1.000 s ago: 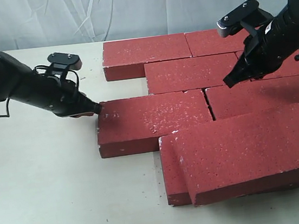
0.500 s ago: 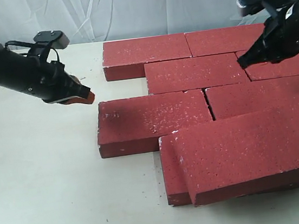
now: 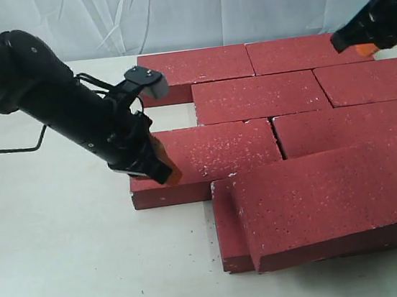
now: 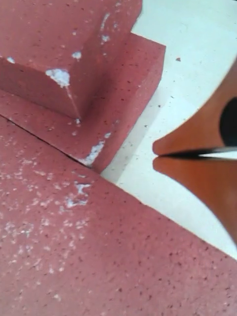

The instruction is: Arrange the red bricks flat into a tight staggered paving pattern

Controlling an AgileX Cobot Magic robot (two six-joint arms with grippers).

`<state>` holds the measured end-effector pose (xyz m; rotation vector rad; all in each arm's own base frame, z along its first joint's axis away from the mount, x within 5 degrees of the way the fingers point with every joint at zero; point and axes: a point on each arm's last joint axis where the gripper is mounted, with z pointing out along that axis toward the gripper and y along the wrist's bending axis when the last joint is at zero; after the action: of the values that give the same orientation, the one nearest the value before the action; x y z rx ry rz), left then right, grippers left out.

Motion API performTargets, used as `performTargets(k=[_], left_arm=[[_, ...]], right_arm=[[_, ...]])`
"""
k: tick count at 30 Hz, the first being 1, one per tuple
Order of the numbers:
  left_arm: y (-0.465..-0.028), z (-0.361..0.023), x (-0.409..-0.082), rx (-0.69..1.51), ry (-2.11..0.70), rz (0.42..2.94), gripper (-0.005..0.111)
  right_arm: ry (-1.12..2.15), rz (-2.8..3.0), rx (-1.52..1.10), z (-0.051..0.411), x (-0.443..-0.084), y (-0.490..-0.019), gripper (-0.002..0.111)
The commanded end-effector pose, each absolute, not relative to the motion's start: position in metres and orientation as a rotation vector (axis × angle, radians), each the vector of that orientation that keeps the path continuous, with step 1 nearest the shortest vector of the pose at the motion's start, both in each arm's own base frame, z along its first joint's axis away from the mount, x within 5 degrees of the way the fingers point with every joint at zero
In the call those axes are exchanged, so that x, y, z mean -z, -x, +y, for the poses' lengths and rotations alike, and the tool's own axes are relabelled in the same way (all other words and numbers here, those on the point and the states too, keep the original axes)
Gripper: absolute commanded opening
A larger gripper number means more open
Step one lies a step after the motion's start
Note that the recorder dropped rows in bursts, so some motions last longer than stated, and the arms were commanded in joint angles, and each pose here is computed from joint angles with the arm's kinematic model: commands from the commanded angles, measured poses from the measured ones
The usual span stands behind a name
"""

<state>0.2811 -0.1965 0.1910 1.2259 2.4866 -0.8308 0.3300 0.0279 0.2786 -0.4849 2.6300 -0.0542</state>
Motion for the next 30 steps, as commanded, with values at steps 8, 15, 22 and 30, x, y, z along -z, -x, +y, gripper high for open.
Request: performTargets(k=[8,15,22,30], left_arm=[[-0.248,-0.232,-0.186,0.689,-1.441,2.506,0.0],[-0.24,-0.248,-0.178,0.665,-1.486,2.469,0.0],[-0.231,-0.262,-0.178,0.641,-1.527,2.405,0.0],[-0.233,-0.265,-0.171,0.659,-1.494,2.426,0.0]], right_arm=[[0.208,3.004,0.103,-0.043,-0.267,-0.269,-0.001],[0.283,3.094,0.093,-0.041,-0.226,-0.249,-0.001],[0.269,3.081,0.017,-0.034,-0.204,-0.241,-0.001],[0.249,3.075,-0.062,-0.029,-0.204,-0.241,-0.001]])
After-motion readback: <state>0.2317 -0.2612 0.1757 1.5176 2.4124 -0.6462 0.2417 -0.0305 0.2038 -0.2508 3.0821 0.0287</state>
